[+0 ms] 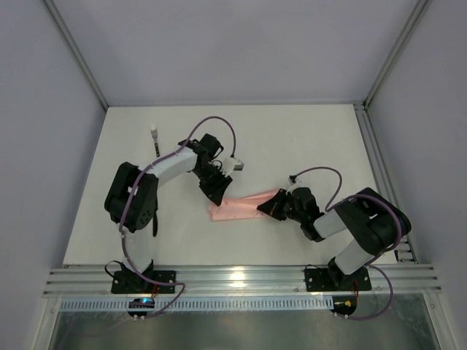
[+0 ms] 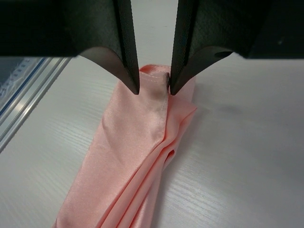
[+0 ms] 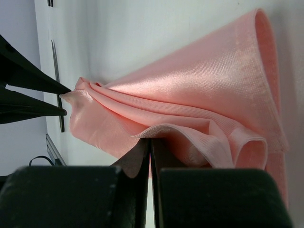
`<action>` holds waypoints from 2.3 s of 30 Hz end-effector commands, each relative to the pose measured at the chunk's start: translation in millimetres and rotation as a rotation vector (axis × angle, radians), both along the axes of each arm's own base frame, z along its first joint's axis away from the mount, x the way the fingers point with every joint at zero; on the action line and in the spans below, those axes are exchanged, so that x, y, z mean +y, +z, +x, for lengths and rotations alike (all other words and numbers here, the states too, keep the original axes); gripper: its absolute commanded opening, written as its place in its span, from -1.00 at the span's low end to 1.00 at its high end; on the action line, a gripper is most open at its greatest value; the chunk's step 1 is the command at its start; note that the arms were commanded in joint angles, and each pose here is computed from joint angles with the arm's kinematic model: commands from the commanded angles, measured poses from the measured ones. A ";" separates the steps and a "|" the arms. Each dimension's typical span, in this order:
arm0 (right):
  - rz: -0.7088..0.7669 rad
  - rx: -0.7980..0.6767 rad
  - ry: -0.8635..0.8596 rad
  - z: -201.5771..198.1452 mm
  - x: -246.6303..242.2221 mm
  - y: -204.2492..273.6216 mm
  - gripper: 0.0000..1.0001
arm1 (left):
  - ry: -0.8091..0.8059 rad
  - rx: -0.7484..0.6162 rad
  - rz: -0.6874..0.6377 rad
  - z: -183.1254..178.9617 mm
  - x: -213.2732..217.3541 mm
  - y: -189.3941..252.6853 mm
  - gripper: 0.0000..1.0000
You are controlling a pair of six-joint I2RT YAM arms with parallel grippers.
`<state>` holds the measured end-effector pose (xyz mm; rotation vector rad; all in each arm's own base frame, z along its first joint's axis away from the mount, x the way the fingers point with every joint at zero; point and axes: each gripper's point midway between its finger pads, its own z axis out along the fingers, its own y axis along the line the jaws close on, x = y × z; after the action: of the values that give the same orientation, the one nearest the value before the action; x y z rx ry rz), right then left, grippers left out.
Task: Fold the napkin into a case and place the utensils inside
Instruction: Pick up the top corner of the smaller rectangle folded napkin from the center of the board.
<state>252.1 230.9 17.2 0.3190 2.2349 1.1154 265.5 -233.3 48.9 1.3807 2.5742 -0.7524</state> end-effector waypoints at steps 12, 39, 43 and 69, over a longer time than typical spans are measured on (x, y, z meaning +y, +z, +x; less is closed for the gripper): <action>-0.100 0.099 -0.050 -16.6 -19.3 -37.5 -0.93 | -0.056 -0.061 0.043 -5.4 0.3 -7.0 -0.44; -0.112 0.086 -0.023 -18.2 -7.6 -34.7 -0.92 | -0.012 -0.271 0.011 5.6 -7.3 16.9 -0.25; -0.113 0.088 -0.016 -18.7 -6.8 -35.7 -0.93 | 0.064 -0.178 0.018 8.7 6.3 6.3 -0.18; -0.112 0.079 -0.011 -18.5 -6.6 -34.4 -0.92 | 0.034 0.154 -0.112 -21.2 -8.3 -1.4 -0.36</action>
<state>251.6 239.1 17.6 0.3328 2.2182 1.1132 252.2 -230.2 31.3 1.2746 2.6545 -0.8769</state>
